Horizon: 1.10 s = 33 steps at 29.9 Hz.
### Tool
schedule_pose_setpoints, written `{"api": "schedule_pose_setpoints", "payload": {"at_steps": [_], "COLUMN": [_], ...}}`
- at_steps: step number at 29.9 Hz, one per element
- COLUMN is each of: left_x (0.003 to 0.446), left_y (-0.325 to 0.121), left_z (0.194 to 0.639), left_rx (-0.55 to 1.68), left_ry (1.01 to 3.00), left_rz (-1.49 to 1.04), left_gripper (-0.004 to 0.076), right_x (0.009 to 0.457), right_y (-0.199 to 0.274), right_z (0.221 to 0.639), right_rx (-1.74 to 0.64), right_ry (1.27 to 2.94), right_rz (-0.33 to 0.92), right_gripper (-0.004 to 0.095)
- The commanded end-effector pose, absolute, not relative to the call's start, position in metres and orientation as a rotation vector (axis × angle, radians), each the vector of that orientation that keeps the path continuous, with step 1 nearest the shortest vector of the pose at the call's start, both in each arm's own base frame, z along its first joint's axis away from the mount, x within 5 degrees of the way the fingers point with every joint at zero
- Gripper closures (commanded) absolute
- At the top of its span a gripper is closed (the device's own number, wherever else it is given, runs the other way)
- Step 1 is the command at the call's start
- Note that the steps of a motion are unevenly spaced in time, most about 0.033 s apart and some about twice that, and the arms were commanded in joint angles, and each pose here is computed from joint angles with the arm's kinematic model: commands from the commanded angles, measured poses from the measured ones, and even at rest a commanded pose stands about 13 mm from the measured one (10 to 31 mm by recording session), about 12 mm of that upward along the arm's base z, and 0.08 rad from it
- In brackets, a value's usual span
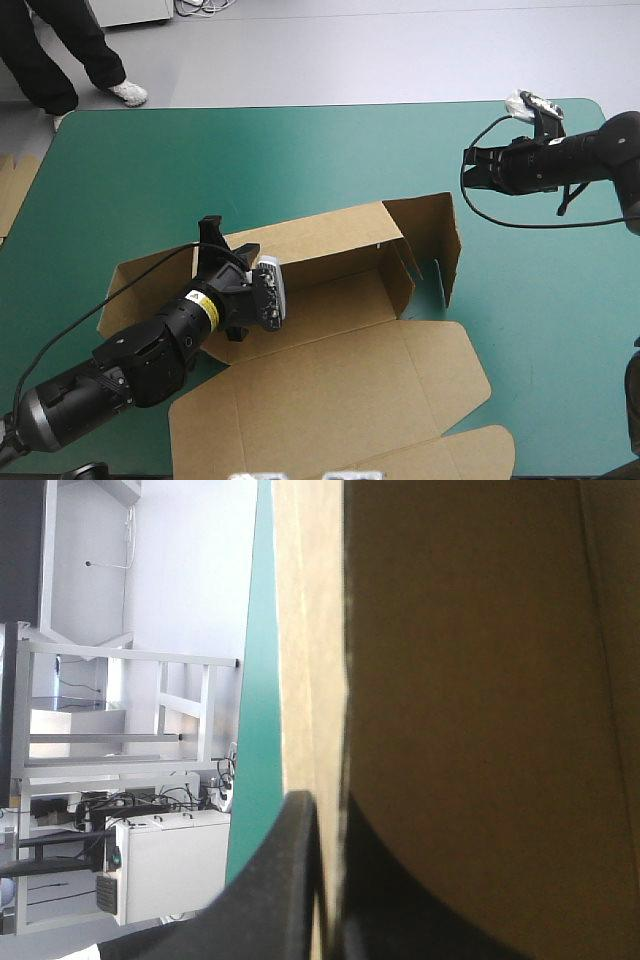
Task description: Fold the box
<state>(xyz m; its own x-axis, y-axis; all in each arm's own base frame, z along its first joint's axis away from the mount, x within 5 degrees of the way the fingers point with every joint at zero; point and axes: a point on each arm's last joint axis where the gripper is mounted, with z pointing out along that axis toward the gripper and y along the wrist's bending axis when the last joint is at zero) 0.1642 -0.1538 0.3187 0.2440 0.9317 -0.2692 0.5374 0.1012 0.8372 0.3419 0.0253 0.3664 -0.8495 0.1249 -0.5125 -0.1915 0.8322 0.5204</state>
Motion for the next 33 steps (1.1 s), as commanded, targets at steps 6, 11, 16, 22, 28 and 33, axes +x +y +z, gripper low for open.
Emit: {"api": "schedule_pose_setpoints", "payload": {"at_steps": [6, 11, 16, 22, 28, 33], "left_x": [0.161, 0.161, 0.161, 0.161, 0.161, 0.162], "left_y": [-0.156, -0.156, -0.155, -0.155, -0.155, -0.155], "left_z": [0.318, 0.318, 0.317, 0.317, 0.317, 0.317], "left_rx": [1.532, 1.531, 1.530, 1.530, 1.530, 1.532], "left_ry": [1.475, 1.479, 1.494, 1.495, 1.498, 1.501], "left_rz": [0.440, 0.436, 0.440, 0.441, 0.444, 0.446], "left_gripper": [0.0734, 0.0734, 0.0734, 0.0734, 0.0734, 0.0734], "right_x": [0.362, 0.371, 0.371, 0.367, 0.358, 0.347], "right_y": [0.028, 0.039, 0.057, 0.077, 0.084, 0.084], "right_z": [0.385, 0.384, 0.372, 0.368, 0.368, 0.376], "right_rx": [-0.059, -0.115, -0.181, -0.265, -0.304, -0.336], "right_ry": [2.329, 2.361, 2.456, 2.510, 2.567, 2.579], "right_rz": [0.891, 0.915, 0.839, 0.775, 0.718, 0.721], "right_gripper": [0.0925, 0.0924, 0.0924, 0.0924, 0.0925, 0.0925]}}
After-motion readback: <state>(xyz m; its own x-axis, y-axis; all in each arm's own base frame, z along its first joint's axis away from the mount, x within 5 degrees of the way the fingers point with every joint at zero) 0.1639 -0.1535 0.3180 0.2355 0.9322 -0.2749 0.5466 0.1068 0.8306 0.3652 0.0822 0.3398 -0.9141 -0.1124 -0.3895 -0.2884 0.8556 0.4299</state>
